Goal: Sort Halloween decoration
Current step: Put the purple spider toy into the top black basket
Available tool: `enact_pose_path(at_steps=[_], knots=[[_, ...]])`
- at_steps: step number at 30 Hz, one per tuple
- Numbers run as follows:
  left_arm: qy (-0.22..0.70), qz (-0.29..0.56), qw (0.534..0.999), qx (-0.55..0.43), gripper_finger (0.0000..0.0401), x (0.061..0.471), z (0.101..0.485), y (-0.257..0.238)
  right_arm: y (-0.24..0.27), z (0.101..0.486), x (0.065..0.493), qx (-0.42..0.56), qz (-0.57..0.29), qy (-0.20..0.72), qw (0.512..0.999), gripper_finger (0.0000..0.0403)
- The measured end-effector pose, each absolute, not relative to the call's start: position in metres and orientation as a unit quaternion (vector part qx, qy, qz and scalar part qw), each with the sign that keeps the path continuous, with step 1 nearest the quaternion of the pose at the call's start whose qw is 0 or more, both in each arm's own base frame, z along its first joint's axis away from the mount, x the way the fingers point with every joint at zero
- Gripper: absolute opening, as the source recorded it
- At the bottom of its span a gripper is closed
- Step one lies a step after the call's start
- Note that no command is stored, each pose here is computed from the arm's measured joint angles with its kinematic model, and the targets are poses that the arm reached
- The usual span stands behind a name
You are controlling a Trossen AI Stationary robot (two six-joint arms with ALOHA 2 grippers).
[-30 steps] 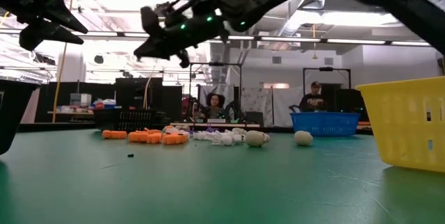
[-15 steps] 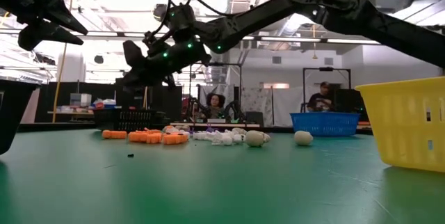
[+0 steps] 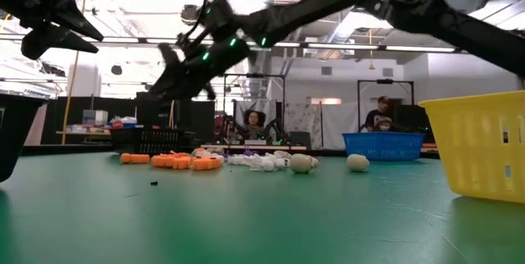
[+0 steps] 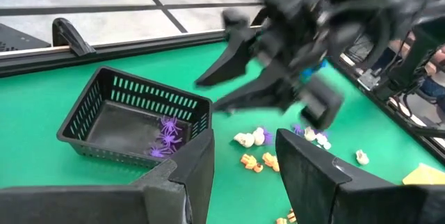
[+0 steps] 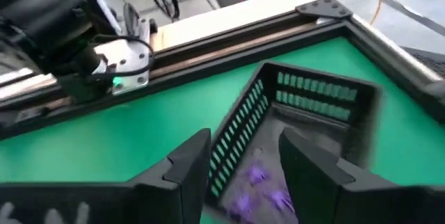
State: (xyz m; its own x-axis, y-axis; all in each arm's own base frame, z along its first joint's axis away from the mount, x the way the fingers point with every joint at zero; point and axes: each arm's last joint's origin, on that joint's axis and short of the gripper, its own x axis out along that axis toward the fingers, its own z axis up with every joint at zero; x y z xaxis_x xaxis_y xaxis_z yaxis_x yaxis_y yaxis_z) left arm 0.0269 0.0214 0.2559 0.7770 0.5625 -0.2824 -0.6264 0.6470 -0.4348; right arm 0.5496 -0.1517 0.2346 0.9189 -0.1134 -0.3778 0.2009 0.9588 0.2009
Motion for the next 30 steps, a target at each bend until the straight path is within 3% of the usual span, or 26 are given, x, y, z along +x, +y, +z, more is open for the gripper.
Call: enact_pose_path(at_steps=[9,18,25,30], knots=[[0.061,0.328,0.905,-0.262,0.0143,0.027,0.256,0.021,-0.155,0.302,0.474,0.017,-0.048,0.383,0.922,0.0177],[0.061,0.328,0.905,-0.262,0.0143,0.027,0.256,0.021,-0.139,0.285,0.42,0.053,0.027,0.6,0.797,0.0149],[0.062,0.329,0.905,-0.263,0.0143,0.027,0.256,0.021,-0.102,0.253,0.378,0.093,0.065,0.643,0.757,0.0131],[0.062,0.337,0.903,-0.261,0.0143,0.027,0.255,0.022,-0.075,0.236,0.344,0.125,0.003,0.557,0.821,0.0124]])
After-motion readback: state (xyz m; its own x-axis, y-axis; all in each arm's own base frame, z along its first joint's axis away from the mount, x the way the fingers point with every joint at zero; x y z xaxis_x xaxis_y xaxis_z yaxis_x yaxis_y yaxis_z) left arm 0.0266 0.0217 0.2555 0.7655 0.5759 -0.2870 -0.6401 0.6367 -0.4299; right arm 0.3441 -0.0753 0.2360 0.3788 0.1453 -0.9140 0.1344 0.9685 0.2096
